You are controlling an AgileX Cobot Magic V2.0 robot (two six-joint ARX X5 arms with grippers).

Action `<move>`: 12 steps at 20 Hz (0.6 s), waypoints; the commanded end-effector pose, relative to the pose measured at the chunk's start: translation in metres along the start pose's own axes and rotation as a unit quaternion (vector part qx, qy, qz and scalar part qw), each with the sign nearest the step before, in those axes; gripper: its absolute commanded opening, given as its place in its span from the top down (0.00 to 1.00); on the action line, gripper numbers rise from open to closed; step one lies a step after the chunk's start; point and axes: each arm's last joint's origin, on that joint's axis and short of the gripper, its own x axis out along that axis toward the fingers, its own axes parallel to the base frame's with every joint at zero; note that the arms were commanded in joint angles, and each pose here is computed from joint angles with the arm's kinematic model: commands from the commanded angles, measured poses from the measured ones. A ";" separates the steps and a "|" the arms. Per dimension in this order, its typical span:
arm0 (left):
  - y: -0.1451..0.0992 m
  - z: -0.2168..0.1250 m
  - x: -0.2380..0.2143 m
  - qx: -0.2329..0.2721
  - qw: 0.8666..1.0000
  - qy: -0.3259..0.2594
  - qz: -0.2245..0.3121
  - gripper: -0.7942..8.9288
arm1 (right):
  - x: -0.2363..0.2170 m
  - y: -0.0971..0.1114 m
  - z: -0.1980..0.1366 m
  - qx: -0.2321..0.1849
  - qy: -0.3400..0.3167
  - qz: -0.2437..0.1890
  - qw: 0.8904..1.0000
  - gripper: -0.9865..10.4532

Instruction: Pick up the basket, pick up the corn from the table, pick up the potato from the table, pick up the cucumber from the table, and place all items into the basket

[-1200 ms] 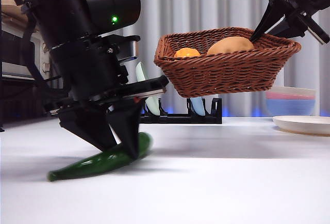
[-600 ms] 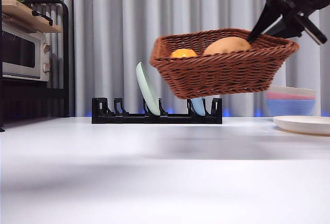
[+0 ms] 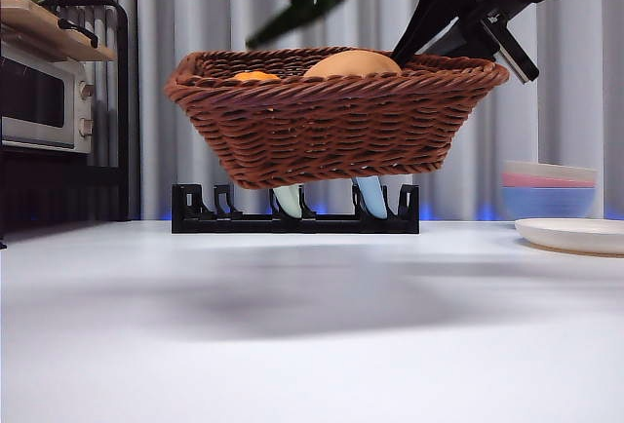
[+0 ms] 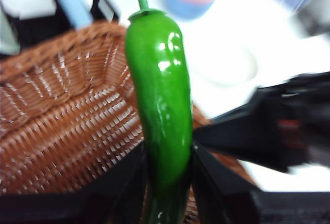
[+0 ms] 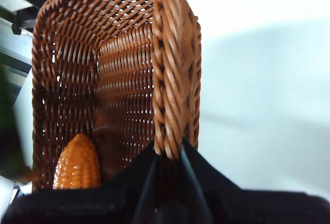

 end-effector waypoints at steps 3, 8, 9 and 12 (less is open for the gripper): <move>0.013 -0.013 0.024 0.000 0.998 0.065 0.006 0.58 | -0.001 0.005 0.003 0.003 -0.006 0.011 1.000 0.93; 0.011 -0.007 0.020 -0.003 0.998 0.059 0.003 0.33 | -0.001 0.005 0.002 0.004 -0.004 0.007 1.000 0.93; 0.009 -0.002 0.017 -0.003 0.999 0.050 0.000 0.33 | -0.001 0.004 0.002 0.005 -0.007 0.000 1.000 0.93; -0.001 0.023 -0.011 0.002 1.000 0.021 -0.016 0.33 | 0.002 0.001 0.002 0.011 -0.011 -0.021 1.000 0.93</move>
